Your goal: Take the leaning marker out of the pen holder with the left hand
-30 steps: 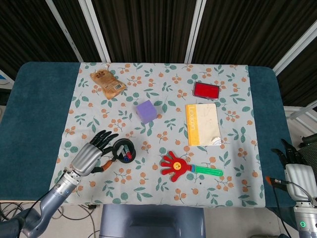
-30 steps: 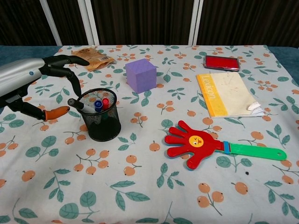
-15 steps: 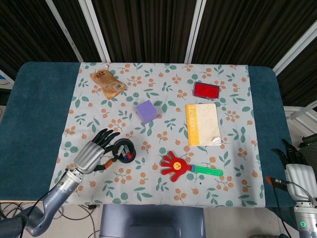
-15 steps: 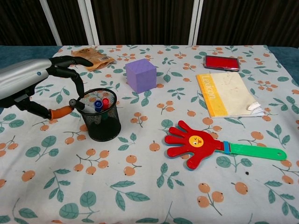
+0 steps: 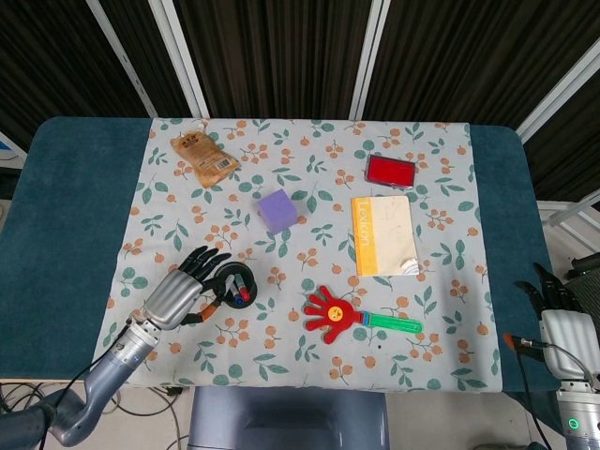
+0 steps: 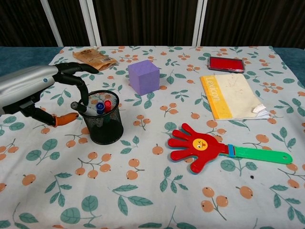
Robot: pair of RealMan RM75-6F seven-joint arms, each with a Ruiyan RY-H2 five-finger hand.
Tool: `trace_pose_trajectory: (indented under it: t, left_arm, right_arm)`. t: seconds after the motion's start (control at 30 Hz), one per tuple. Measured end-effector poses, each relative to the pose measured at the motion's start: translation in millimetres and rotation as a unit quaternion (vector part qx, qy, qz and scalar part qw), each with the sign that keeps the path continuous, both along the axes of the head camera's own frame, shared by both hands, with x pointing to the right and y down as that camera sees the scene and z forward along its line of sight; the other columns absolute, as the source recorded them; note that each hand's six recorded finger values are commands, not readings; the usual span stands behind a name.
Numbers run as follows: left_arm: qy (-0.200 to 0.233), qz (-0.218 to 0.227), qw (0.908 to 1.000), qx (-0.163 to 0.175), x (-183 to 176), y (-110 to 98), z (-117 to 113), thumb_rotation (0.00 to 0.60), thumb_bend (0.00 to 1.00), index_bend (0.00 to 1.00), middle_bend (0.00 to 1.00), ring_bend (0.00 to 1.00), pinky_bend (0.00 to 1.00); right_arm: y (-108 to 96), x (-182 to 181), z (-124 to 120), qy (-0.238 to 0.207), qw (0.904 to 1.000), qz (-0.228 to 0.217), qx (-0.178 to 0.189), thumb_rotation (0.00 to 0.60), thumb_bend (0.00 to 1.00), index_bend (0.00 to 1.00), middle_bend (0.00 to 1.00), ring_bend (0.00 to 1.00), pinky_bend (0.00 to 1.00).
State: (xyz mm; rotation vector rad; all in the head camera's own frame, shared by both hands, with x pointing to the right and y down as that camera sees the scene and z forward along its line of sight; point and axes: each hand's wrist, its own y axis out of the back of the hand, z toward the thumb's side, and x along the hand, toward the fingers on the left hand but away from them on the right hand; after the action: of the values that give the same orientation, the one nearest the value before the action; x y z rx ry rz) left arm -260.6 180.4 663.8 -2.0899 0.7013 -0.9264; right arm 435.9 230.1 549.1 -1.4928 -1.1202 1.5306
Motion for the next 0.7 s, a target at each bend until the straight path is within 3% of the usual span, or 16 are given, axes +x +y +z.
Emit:
trace_pose_trajectory:
  t: [0.7]
  left_arm:
    - [0.001, 0.001, 1.0000, 0.005, 3.1, -2.8, -4.0, 0.600, 0.40, 0.53, 0.09, 0.00, 0.00]
  right_arm:
    - [0.1, 0.0, 0.0, -0.001, 1.0000, 0.001, -0.001, 0.600, 0.05, 0.24, 0.03, 0.09, 0.19]
